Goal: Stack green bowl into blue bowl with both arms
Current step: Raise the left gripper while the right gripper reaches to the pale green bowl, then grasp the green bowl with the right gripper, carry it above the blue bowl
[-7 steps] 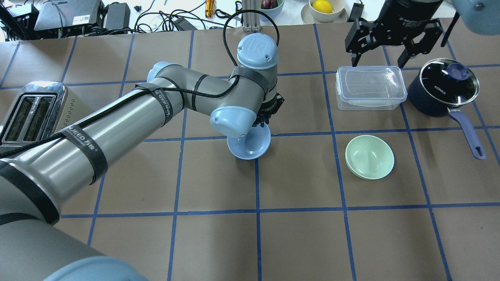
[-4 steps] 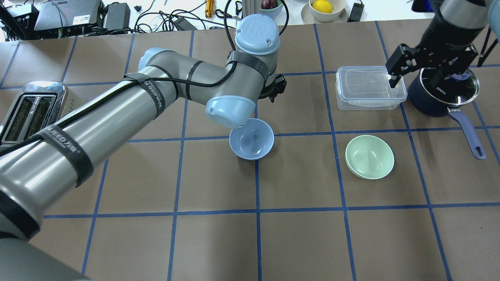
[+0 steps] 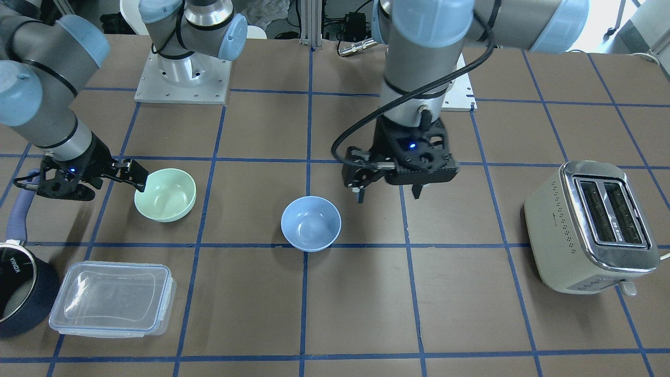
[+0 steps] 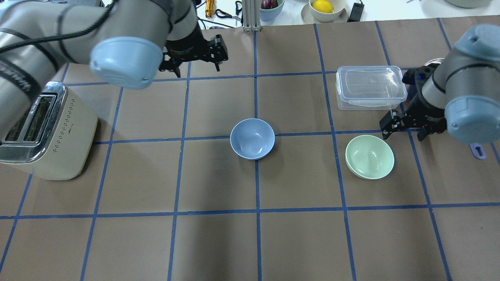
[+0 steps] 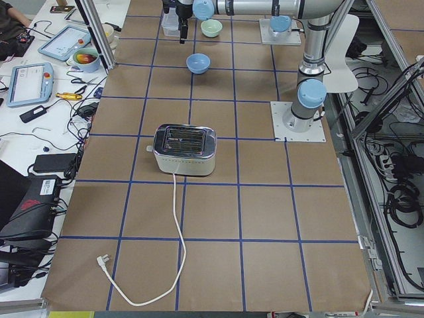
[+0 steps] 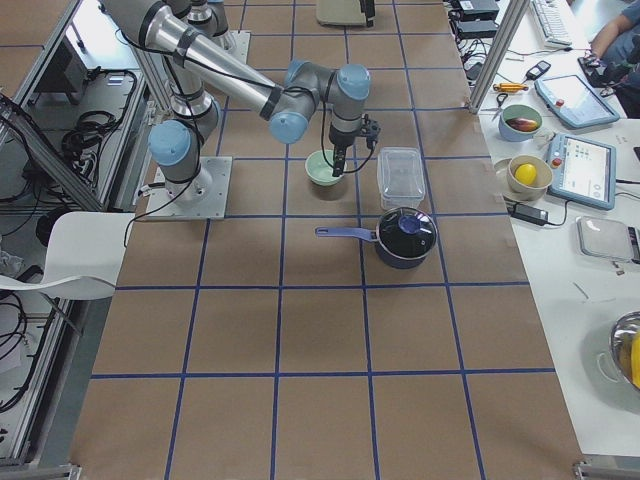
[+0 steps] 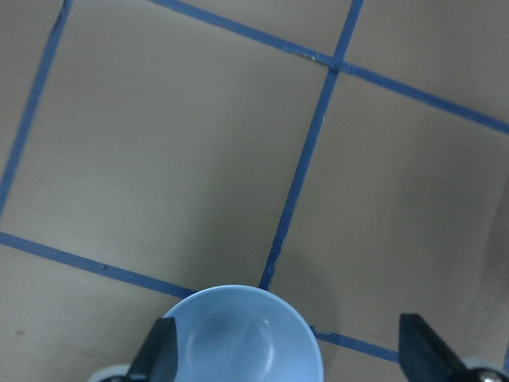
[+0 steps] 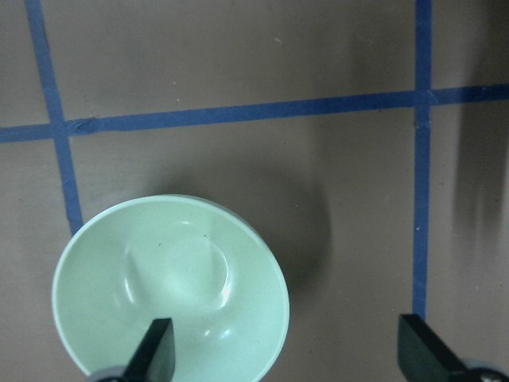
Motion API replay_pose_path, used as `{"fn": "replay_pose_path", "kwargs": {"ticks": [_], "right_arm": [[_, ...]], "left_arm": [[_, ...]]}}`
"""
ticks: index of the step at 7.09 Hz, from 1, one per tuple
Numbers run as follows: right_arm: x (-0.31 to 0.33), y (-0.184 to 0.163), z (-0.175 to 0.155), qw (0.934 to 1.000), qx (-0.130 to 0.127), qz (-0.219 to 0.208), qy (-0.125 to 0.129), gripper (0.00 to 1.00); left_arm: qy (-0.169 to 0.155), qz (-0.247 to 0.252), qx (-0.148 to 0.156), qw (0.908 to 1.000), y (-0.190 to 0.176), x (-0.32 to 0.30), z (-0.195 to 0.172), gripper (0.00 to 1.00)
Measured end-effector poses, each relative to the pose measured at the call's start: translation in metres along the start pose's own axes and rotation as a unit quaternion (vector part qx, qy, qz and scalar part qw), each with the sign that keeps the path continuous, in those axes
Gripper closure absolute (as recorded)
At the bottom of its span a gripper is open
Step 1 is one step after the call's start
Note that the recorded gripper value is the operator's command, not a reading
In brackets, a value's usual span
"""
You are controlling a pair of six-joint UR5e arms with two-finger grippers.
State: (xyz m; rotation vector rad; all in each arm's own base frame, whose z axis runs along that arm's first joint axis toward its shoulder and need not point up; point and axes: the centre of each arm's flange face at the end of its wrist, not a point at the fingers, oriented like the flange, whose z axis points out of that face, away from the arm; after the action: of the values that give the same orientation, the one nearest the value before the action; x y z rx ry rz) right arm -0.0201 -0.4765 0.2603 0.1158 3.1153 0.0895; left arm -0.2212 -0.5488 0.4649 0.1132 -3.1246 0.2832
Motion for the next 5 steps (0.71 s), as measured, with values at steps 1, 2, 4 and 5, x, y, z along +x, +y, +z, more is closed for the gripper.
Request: {"fn": "replay_pose_path", "kwargs": {"ticks": [1, 2, 4, 5], "right_arm": [[0.000, 0.008, 0.028, 1.0000, 0.009, 0.001, 0.003, 0.74], [0.001, 0.011, 0.045, 1.0000, 0.008, 0.003, 0.002, 0.99], [0.002, 0.014, 0.057, 1.0000, 0.002, 0.005, 0.000, 1.00], [0.002, 0.013, 0.057, 1.0000, 0.002, 0.005, -0.001, 1.00]], "left_arm": [[-0.007, 0.029, -0.010, 0.9995, 0.003, -0.037, -0.022, 0.00], [-0.011, 0.039, -0.012, 0.9991, 0.006, -0.066, -0.039, 0.00], [-0.015, 0.038, -0.015, 0.9990, 0.020, -0.094, -0.051, 0.00], [-0.015, 0.036, -0.013, 0.9991, 0.026, -0.100, -0.054, 0.00]]}}
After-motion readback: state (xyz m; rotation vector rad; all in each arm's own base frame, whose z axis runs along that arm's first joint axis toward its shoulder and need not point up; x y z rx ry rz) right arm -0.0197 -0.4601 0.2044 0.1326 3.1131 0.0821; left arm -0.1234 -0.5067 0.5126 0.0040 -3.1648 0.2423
